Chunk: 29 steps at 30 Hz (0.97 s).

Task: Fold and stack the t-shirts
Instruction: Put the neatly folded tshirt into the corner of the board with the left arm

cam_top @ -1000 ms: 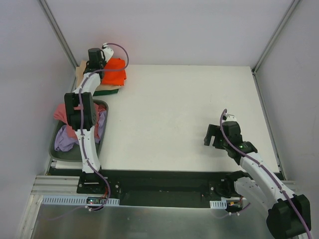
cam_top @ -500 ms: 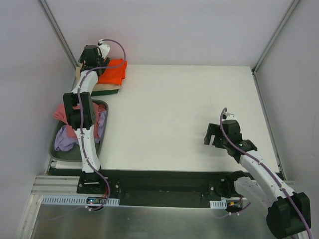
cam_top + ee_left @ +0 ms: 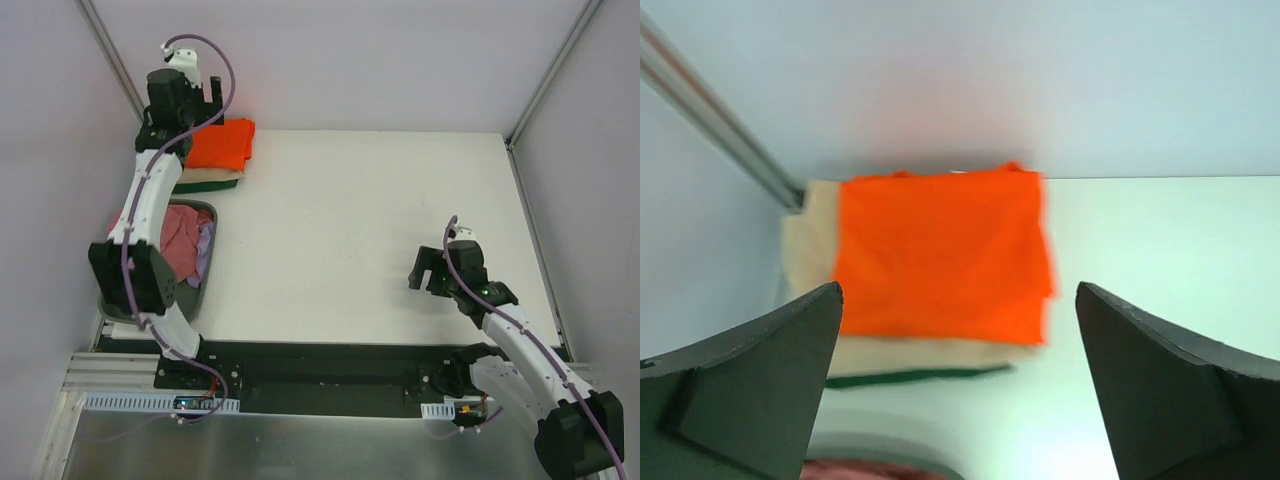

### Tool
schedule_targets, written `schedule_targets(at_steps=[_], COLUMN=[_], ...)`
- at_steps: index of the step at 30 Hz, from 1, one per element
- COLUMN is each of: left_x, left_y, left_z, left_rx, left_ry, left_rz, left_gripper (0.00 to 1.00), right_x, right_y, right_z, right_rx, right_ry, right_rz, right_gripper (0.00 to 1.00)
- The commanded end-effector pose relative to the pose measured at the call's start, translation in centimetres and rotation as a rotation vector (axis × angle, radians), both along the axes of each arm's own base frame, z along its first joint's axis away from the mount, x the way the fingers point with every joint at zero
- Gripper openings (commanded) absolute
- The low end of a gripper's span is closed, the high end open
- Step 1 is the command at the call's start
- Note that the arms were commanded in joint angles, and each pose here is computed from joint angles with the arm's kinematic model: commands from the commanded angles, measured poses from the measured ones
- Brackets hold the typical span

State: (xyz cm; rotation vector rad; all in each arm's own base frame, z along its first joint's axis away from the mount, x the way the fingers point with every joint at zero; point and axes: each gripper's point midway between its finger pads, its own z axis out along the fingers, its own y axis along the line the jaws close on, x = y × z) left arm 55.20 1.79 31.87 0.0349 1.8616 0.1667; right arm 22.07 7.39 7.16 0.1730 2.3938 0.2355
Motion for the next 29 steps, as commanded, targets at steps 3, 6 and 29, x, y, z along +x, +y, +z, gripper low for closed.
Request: schedule_targets(at_steps=[3,6,29], left_x=[-12.2,-18.5,-34.0], left_y=[-10.2,-12.8,-9.8], left_z=[1.3,-3.4,-18.9], left_rx=[-0.291,-0.364,-0.628], left_ry=[0.003,0.070,0.267], left_rz=[-0.113,-0.102,0.027], left_gripper=[0.99,0.99,0.99], right_x=[1.1,0.7,0.8], right_y=[3.1,3.0,0.8], right_z=[2.0,1.1,3.8], right_rx=[0.127,0.126,0.173], right_ry=[-0.011,-0.002,-0.331], right_rz=[0.090,0.094,-0.014], right_gripper=[0.96,0.96,0.96])
